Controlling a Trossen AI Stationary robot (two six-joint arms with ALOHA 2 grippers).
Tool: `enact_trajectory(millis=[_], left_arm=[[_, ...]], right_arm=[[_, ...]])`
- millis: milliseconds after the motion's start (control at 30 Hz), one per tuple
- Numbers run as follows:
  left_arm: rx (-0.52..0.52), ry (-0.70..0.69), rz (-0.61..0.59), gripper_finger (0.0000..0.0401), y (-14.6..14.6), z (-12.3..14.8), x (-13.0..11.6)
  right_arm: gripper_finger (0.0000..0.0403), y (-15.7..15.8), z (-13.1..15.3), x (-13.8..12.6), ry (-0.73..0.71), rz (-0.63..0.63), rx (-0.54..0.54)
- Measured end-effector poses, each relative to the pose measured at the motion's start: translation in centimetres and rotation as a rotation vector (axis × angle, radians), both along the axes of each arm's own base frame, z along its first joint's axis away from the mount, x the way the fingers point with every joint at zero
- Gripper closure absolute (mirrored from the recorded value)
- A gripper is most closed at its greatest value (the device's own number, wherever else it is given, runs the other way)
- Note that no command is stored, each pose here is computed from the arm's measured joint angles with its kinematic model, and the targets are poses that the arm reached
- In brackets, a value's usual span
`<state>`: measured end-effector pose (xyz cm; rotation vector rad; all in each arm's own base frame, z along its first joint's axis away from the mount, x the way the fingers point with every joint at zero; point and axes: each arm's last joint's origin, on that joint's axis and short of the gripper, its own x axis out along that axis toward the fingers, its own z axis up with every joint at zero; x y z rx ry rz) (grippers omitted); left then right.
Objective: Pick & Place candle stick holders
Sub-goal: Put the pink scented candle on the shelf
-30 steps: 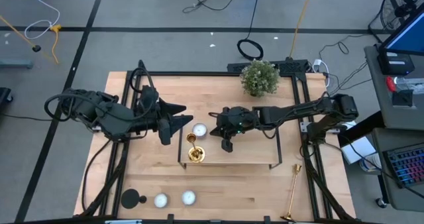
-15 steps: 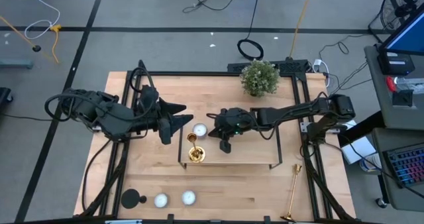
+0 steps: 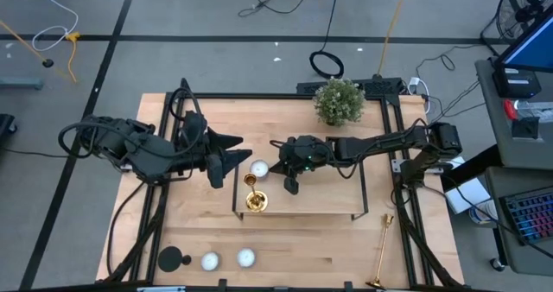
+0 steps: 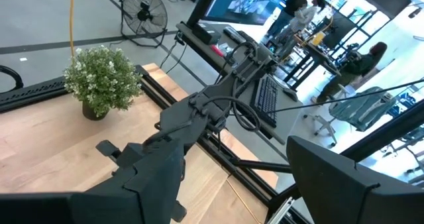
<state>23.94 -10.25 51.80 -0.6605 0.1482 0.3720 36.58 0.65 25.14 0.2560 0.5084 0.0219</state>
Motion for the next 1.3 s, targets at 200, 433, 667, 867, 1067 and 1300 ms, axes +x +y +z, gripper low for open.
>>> enact_trajectory(millis=[200, 433, 667, 867, 1067, 1300], left_arm=[[0.000, 0.000, 0.000, 0.0132, 0.0, 0.0, 0.0], [-0.002, 0.000, 0.000, 0.0132, 0.0, 0.0, 0.0], [-0.002, 0.000, -0.002, 0.0132, 0.0, 0.0, 0.0], [-0.001, 0.001, -0.007, 0.0132, -0.2, 0.0, -0.1], [0.002, 0.054, 0.007, 0.0132, -0.2, -0.6, -0.4], [-0.067, 0.355, 0.139, 0.0133, 0.4, -4.2, -1.7]], right_arm=[[0.0403, 0.0, -0.5, 0.3, 0.006, 0.001, 0.003], [0.0403, 0.1, -1.2, 0.7, 0.012, -0.003, 0.015], [0.0403, 0.0, -0.8, 0.8, -0.015, -0.009, 0.020], [0.0403, 0.0, -1.0, 0.6, 0.018, -0.009, 0.017], [0.0403, 0.1, 1.4, 0.4, 0.098, -0.017, -0.072], [0.0403, 0.3, 5.9, -1.4, 0.049, -0.027, -0.082]])
